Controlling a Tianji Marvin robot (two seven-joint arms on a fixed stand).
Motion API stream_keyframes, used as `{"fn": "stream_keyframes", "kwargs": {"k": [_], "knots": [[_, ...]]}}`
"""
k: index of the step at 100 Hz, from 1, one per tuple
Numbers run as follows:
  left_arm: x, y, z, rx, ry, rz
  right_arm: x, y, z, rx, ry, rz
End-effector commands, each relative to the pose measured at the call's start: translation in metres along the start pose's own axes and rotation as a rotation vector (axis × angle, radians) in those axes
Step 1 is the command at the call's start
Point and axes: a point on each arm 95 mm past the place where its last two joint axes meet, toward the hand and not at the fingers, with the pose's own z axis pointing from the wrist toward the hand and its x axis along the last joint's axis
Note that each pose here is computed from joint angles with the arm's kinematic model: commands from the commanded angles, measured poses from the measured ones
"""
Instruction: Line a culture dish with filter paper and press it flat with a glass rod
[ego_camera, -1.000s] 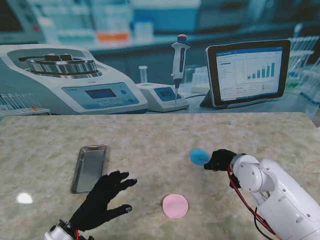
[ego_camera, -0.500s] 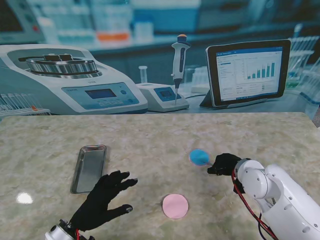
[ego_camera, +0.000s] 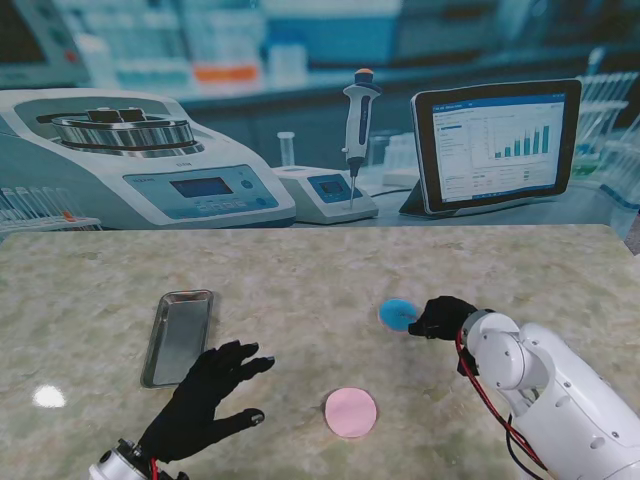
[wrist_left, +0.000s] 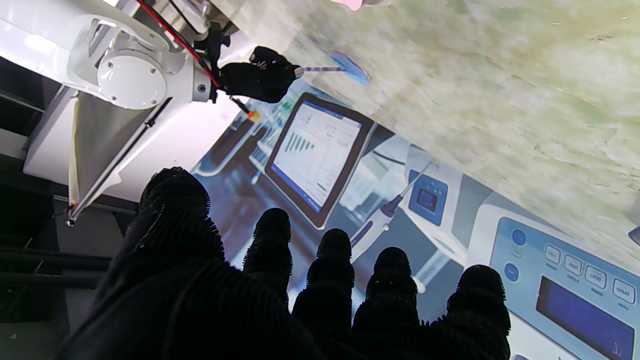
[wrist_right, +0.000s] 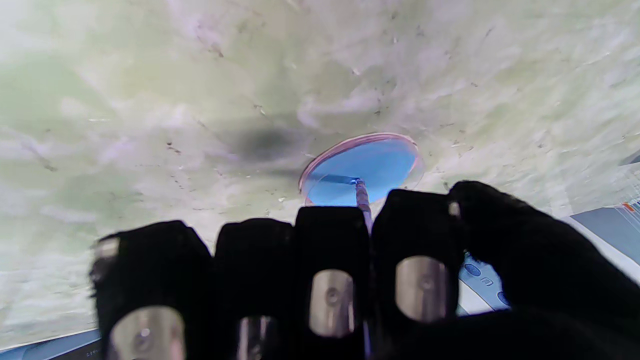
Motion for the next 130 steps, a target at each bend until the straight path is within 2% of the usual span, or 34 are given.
{"fn": "stream_keyframes", "kwargs": {"k": [1,27,61,79,95,130], "knots": [[0.002,0.000,-0.001,-0.003,-0.001,-0.005,0.001,-0.006,0.002,0.030,-0.009,0.005],[0.001,0.000,-0.002,-0.002,-0.002,-0.007,-0.003,-0.014,-0.005,0.081,-0.031,-0.008],[0.002,0.001,-0.001,0.000,0.004,-0.010,-0.008,-0.016,-0.020,0.088,-0.035,-0.014],[0.003,0.001,-0.001,-0.001,0.007,-0.010,-0.007,-0.014,-0.021,0.051,-0.016,0.006],[0.003,0.001,-0.001,-0.001,0.004,-0.010,-0.003,-0.009,-0.024,-0.013,0.015,0.034],[0.003,-0.001,0.001,0.009,-0.001,-0.019,0.012,0.000,-0.041,-0.100,0.089,0.101]]}}
